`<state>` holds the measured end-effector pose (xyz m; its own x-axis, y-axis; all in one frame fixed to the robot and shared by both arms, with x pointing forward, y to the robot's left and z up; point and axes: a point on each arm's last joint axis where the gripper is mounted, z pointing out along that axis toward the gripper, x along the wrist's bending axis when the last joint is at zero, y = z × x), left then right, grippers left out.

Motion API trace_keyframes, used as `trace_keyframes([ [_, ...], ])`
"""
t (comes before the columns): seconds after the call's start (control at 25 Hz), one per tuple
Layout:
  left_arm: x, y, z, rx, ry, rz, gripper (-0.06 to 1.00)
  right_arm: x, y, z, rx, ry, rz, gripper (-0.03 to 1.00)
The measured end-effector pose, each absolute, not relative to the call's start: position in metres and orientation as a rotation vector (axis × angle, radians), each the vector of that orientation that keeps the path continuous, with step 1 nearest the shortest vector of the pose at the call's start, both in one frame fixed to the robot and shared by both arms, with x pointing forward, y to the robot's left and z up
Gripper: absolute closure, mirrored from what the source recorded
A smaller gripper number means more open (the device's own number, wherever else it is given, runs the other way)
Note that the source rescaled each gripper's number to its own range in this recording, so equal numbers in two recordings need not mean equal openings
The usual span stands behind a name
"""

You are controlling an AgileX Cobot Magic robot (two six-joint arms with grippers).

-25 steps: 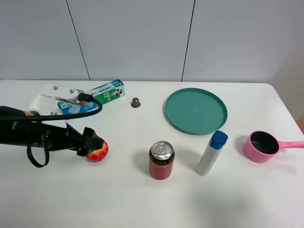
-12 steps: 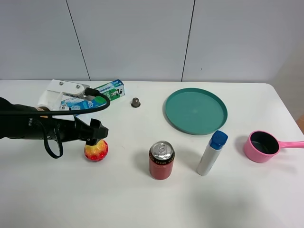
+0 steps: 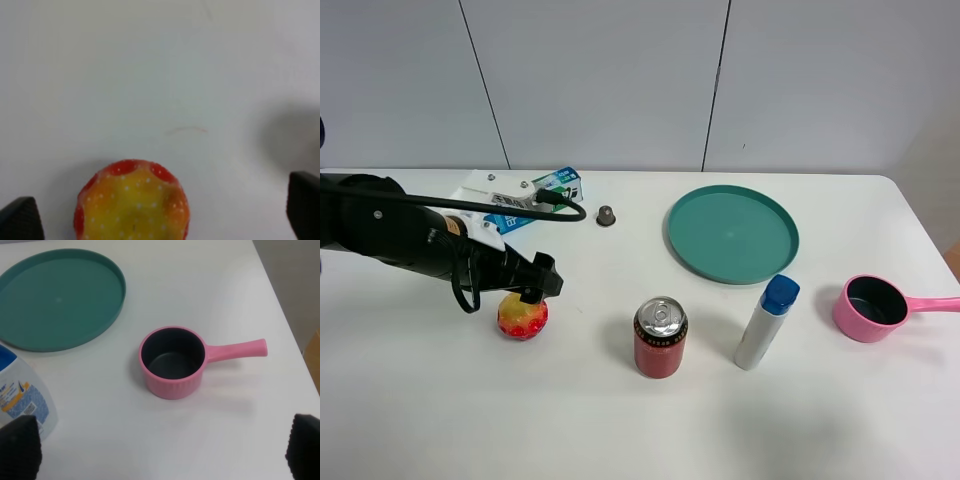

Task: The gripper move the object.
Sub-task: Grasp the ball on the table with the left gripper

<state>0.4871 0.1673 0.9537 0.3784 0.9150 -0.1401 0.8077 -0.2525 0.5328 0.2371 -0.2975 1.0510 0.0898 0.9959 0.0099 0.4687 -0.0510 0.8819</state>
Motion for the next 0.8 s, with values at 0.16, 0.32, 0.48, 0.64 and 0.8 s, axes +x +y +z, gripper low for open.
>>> trace_keyframes([
  [0.16, 0.489, 0.167, 0.938, 2.214, 1.453, 0.268, -0.06, 0.237, -0.297, 1.051, 1.624, 1.475, 0.895, -0.03],
  [0.32, 0.491, 0.167, 0.924, 2.271, 1.455, 0.253, -0.06, 0.237, -0.297, 1.051, 1.624, 1.475, 0.895, -0.03],
  [0.48, 0.495, 0.166, 0.914, 2.297, 1.453, 0.248, -0.06, 0.237, -0.297, 1.051, 1.624, 1.475, 0.895, -0.03],
  [0.64, 0.497, 0.165, 0.904, 2.315, 1.456, 0.244, -0.06, 0.237, -0.297, 1.051, 1.624, 1.475, 0.895, -0.03],
  [0.8, 0.498, 0.164, 0.898, 2.328, 1.458, 0.243, -0.06, 0.237, -0.297, 1.051, 1.624, 1.475, 0.895, -0.03],
])
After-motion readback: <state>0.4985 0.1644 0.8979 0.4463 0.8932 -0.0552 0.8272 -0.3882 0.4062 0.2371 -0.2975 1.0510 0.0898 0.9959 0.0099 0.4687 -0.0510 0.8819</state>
